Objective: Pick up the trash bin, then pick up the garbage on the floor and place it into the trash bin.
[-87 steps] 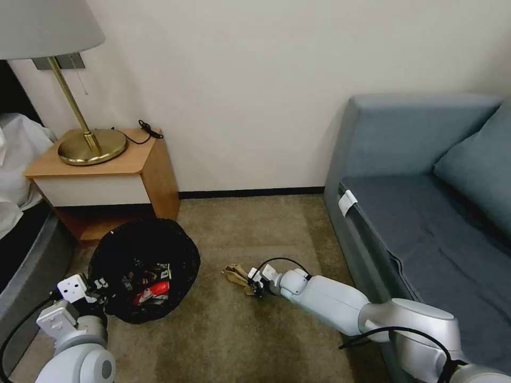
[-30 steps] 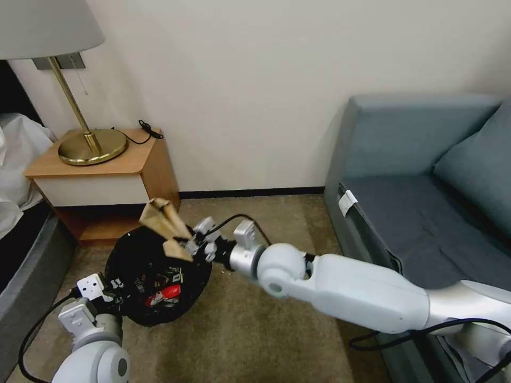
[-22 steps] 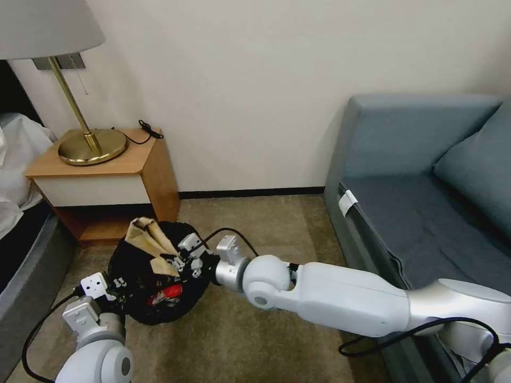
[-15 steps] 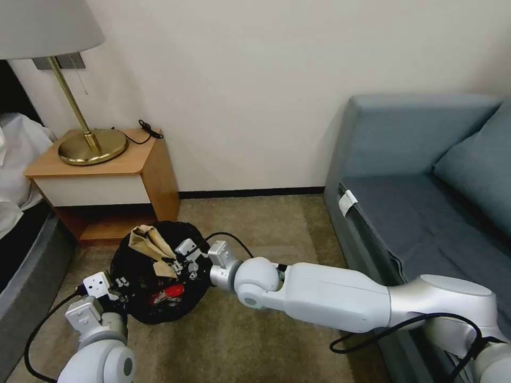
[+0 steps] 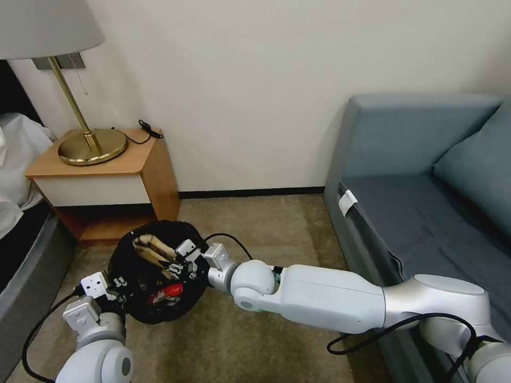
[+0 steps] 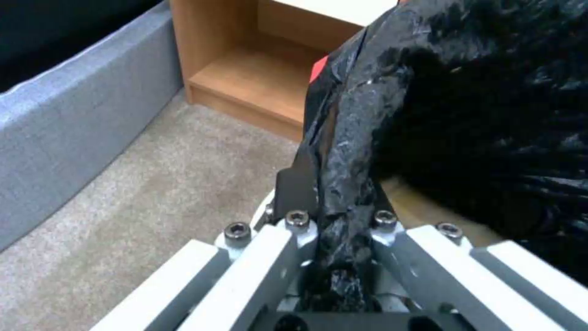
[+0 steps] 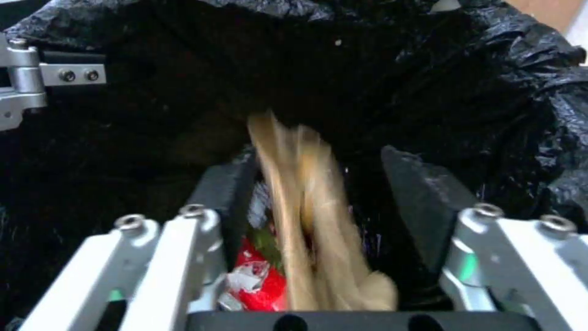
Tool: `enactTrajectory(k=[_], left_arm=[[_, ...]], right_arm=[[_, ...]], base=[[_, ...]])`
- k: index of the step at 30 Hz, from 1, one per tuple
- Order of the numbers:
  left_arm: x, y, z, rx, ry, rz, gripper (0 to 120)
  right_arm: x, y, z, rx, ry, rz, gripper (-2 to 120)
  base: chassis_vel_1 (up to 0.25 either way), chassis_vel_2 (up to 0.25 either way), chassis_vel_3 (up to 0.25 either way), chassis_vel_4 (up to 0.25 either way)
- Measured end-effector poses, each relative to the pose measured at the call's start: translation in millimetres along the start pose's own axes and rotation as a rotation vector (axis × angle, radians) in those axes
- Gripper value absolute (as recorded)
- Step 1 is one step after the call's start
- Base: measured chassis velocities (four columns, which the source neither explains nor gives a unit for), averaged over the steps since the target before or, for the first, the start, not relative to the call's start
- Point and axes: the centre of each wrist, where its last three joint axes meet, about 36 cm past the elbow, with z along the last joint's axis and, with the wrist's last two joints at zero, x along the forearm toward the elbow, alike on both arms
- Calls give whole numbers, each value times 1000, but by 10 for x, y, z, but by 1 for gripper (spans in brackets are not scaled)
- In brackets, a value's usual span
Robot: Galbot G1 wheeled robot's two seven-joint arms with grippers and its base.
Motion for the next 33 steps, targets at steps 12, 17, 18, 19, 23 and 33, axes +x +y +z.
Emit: enactTrajectory(k=[12,17,18,19,23,33], left_arm=[[-16,-15,8,101,68,12,3],[-89,3,30,217,188,7,3],[-125,11,39,246,222,5,3],[-162,16,50,268,249,6,3],[-294,69,131,287,301,-22,3],[-496,84,302,322,377,-80,3]], right_arm=[[141,-86,-208,-22,-76,33,95],[460,-330,-350,-34,-132,104,98],[551,-391,-369,-36,-144,123,98],[626,-429,-374,-38,-152,135,98],[843,-535,-315,-43,-169,178,97],[1223,-564,-64,-105,-201,249,97]], base=[[0,0,0,0],[0,0,0,0],[0,0,0,0],[0,0,0,0],[0,0,0,0],[0,0,0,0]])
